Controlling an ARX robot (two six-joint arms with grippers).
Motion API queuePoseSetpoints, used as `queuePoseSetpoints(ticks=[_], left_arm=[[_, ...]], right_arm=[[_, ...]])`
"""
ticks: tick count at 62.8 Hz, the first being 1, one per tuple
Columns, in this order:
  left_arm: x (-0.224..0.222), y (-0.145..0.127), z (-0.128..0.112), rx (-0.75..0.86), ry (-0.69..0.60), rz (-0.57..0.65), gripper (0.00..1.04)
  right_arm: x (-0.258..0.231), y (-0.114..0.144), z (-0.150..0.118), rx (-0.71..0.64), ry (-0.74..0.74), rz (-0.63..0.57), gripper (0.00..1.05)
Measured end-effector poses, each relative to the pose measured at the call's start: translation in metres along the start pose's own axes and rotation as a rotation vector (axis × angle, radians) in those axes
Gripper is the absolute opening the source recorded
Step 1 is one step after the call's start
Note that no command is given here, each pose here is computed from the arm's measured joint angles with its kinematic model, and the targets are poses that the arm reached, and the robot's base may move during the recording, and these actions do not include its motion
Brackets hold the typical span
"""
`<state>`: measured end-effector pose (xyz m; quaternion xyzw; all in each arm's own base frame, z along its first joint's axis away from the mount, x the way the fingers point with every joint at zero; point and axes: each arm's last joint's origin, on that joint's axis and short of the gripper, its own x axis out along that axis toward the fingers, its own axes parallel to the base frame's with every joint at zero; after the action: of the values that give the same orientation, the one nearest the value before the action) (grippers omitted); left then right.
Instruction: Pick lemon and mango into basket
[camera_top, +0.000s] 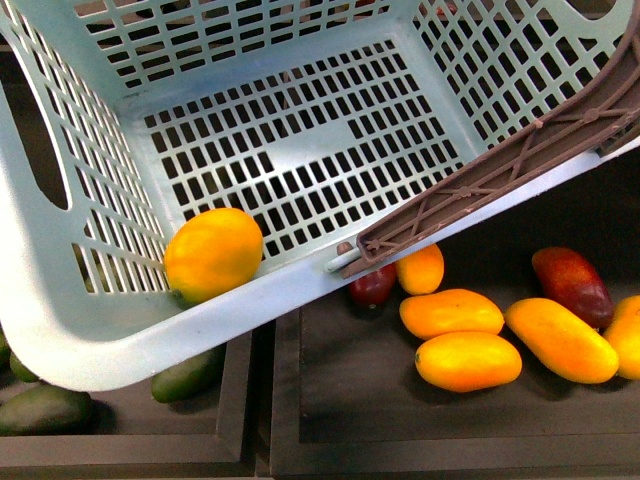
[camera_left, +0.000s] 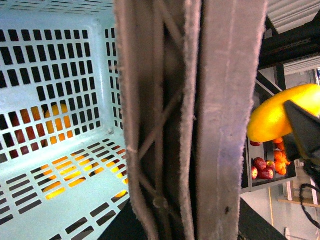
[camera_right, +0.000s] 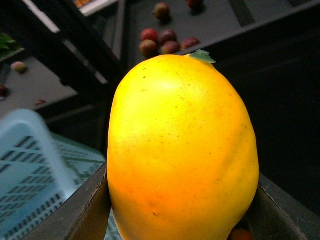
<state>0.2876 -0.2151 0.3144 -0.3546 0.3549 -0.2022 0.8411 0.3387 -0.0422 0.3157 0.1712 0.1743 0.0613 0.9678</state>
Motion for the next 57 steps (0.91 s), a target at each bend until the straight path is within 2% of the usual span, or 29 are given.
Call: queuePoseSetpoints(ticks=[10, 21, 30, 41, 49, 57], left_arm=[[0.000, 0.000, 0.000, -0.002, 0.002, -0.001, 0.17], [0.000, 0.000, 0.000, -0.001, 0.002, -0.002, 0.17], [0.000, 0.000, 0.000, -0.001, 0.005, -0.004, 0.17], [0.000, 0.000, 0.000, -0.001, 0.002, -0.002, 0.17], [0.000, 0.000, 0.000, -0.001, 0.002, -0.001, 0.17], [0.000, 0.000, 0.000, -0.001, 0.004, -0.003, 0.17]], right_arm=[[0.002, 0.051, -0.010, -0.014, -0.003, 0.100, 0.63], [0.018, 0.092, -0.042, -0.019, 0.065, 0.139, 0.63], [0.027, 0.112, -0.061, 0.000, 0.107, 0.154, 0.63], [0.035, 0.124, -0.076, -0.003, 0.147, 0.151, 0.63], [0.035, 0.126, -0.079, -0.006, 0.156, 0.132, 0.84], [0.027, 0.116, -0.072, -0.002, 0.116, 0.081, 0.98]])
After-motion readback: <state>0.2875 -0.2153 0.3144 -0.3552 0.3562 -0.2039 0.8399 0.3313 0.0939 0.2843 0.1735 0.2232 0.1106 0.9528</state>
